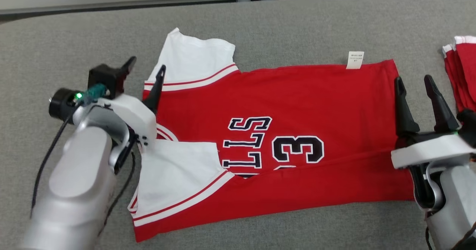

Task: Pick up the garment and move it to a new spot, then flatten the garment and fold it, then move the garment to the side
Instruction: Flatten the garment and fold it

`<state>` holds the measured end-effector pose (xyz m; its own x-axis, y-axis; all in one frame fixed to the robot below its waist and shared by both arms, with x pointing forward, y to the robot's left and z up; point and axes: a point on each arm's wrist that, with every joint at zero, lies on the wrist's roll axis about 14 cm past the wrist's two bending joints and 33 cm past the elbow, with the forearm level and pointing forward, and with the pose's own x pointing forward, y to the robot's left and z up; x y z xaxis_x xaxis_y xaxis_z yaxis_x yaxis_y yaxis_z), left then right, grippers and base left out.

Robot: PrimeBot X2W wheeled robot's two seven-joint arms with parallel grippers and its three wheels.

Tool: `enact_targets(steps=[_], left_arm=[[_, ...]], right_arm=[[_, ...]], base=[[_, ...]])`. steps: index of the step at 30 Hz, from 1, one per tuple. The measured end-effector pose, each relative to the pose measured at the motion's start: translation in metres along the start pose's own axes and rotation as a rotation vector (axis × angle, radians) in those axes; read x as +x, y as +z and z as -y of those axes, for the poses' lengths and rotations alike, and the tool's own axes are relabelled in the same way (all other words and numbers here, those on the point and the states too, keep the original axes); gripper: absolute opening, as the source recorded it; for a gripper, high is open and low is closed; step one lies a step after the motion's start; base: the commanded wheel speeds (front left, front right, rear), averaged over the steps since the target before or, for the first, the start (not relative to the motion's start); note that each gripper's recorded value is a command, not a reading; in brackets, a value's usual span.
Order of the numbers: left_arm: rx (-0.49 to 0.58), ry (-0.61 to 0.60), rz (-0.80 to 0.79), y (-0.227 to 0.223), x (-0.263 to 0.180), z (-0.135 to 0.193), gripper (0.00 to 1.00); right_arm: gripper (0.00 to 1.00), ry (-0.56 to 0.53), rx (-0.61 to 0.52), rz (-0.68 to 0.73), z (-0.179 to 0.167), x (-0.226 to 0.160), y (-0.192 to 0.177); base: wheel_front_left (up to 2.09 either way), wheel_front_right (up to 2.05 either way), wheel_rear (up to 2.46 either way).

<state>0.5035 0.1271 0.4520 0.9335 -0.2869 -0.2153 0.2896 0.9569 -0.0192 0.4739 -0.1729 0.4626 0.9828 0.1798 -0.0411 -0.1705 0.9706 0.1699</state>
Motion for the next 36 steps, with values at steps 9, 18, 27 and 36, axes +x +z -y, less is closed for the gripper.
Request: enact_targets(steps=[9,18,27,36], left_arm=[[0.207,-0.109,-0.256,-0.009,0.088,-0.013,1.0],[0.284,-0.195,-0.461,-0.052,0.125,-0.011,1.0],[0.284,-0.229,-0.465,-0.056,0.138,-0.006,1.0],[0.266,-0.224,-0.493,-0.07,0.148,-0.006,1.0]], right_arm=[[1.0,0.008,-0.049,-0.027,0.012,0.04,-0.01],[1.0,-0.06,-0.058,-0.074,0.04,0.045,-0.032],[1.0,-0.076,-0.061,-0.092,0.046,0.041,-0.04],[1.0,-0.108,-0.052,-0.089,0.056,0.043,-0.043]], base=[[0.0,0.0,0.0],[0.0,0.0,0.0],[0.0,0.0,0.0],[0.0,0.0,0.0]])
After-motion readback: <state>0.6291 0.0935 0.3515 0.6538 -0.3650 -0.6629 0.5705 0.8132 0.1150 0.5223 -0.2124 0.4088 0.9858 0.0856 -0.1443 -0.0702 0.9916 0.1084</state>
